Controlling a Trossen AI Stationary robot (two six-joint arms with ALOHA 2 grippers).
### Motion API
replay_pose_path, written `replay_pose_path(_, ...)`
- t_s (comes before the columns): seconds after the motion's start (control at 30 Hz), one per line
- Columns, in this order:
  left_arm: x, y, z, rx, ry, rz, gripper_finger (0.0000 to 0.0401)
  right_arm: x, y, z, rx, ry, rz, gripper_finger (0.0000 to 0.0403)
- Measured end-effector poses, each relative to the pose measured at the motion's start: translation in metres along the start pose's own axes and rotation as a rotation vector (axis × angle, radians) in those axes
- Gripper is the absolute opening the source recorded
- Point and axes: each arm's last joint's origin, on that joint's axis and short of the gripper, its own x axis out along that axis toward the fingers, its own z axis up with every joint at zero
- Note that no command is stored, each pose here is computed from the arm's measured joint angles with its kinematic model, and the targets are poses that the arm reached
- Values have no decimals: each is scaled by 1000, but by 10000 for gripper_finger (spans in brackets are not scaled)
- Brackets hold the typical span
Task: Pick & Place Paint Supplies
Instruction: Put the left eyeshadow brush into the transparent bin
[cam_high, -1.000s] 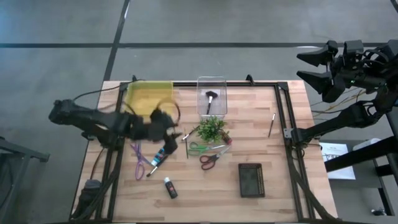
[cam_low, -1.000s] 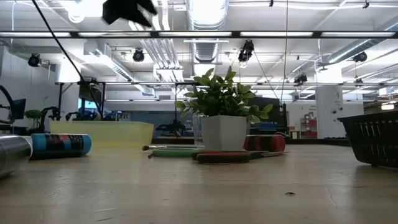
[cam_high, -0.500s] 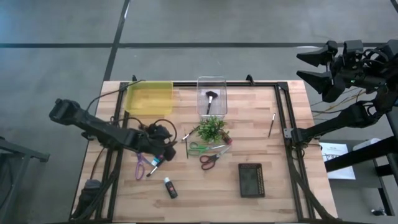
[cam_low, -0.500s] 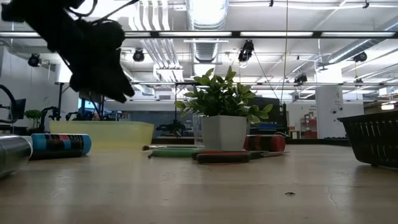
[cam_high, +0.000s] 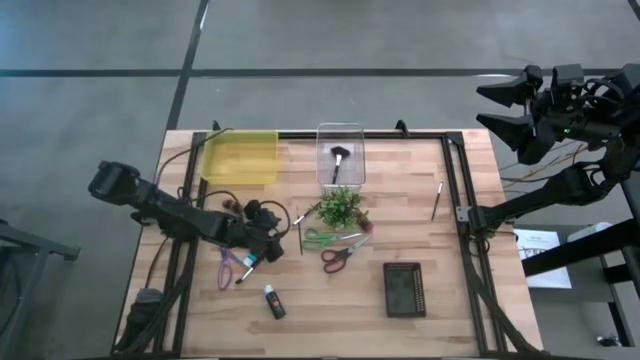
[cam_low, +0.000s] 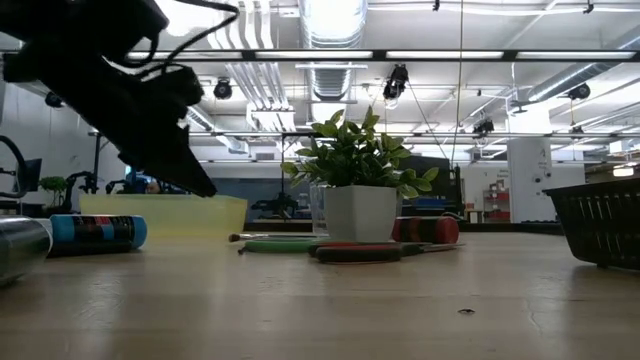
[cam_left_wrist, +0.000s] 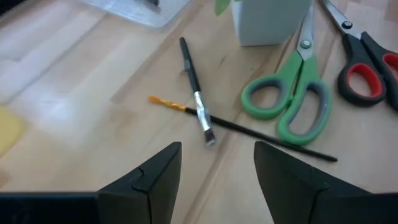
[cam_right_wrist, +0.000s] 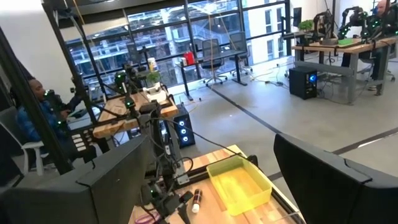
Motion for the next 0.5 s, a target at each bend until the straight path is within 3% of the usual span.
replay_pose_path(0.5,47,-8,-11,-56,63,40,210,0,0,0,24,0,0,345)
